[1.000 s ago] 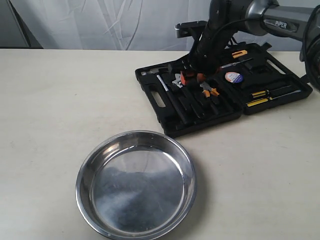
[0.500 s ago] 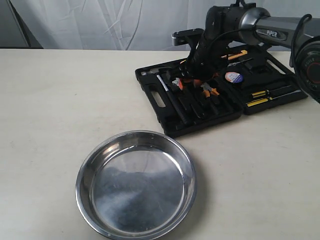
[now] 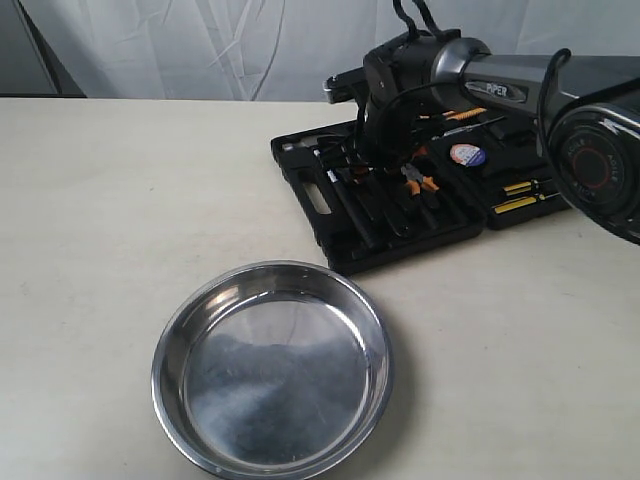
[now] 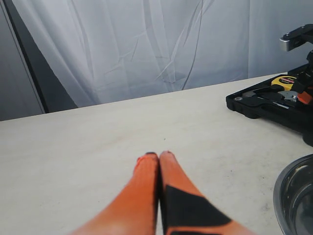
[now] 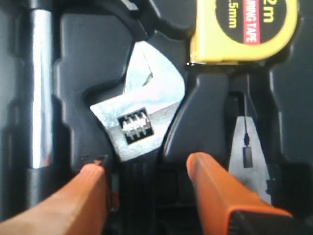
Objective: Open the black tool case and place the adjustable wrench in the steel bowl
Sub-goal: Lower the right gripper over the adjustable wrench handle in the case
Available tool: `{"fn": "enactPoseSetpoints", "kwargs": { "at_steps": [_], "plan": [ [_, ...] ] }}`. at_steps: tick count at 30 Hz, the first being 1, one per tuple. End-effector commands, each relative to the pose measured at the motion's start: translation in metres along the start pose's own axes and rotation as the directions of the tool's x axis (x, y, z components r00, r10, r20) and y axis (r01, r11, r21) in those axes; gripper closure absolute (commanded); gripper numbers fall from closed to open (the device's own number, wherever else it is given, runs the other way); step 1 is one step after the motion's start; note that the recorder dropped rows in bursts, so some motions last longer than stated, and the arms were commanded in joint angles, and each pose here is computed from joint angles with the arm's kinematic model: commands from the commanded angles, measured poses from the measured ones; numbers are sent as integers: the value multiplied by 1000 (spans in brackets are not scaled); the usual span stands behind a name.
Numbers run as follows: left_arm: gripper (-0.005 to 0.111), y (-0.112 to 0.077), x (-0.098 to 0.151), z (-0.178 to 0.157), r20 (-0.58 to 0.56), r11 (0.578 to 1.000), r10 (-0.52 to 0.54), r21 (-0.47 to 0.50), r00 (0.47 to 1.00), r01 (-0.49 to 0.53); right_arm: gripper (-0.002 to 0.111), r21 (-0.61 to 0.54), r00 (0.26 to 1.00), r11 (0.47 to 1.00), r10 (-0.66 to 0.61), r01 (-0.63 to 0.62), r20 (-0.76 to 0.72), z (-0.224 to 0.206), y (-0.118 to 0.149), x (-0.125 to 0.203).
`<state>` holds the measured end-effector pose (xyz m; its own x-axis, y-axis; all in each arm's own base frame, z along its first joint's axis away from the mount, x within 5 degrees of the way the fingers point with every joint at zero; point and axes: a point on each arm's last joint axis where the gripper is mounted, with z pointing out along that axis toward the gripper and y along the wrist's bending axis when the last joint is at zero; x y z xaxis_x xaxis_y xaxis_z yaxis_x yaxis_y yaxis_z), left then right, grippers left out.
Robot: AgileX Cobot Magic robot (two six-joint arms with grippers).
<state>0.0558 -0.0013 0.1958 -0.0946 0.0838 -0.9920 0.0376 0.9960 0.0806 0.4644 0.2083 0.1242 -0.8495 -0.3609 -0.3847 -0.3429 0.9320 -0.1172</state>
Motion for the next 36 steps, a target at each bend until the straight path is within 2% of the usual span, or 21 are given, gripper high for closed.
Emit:
{"fn": "enactPoseSetpoints", "kwargs": {
  "at_steps": [1, 8, 24, 27, 31, 32, 34, 36],
  "plan": [
    [106, 0, -1, 0, 6, 1000, -4, 4, 1000, 4, 58, -23, 999, 999, -28, 27, -46, 16, 0, 8],
    [106, 0, -1, 0, 6, 1000, -4, 4, 1000, 4, 58, -59, 991, 998, -23, 15, -133, 37, 5, 22],
    [106, 0, -1, 0, 6, 1000, -4, 4, 1000, 4, 58, -59, 987, 998, -38, 29, -154, 24, 9, 21],
    [106, 0, -1, 0, 6, 1000, -4, 4, 1000, 4, 67, -51, 986, 997, -62, 54, -156, 22, 14, 21],
    [106, 0, -1, 0, 6, 1000, -4, 4, 1000, 4, 99, -59, 985, 995, -89, 81, -149, 20, 27, 21],
    [106, 0, -1, 0, 6, 1000, -4, 4, 1000, 4, 100, -62, 985, 995, -88, 79, -150, 20, 28, 22],
    [106, 0, -1, 0, 6, 1000, -4, 4, 1000, 4, 95, -65, 984, 995, -84, 74, -156, 20, 28, 22],
    [106, 0, -1, 0, 6, 1000, -4, 4, 1000, 4, 84, -64, 982, 995, -84, 75, -169, 20, 28, 23]
  ]
}}
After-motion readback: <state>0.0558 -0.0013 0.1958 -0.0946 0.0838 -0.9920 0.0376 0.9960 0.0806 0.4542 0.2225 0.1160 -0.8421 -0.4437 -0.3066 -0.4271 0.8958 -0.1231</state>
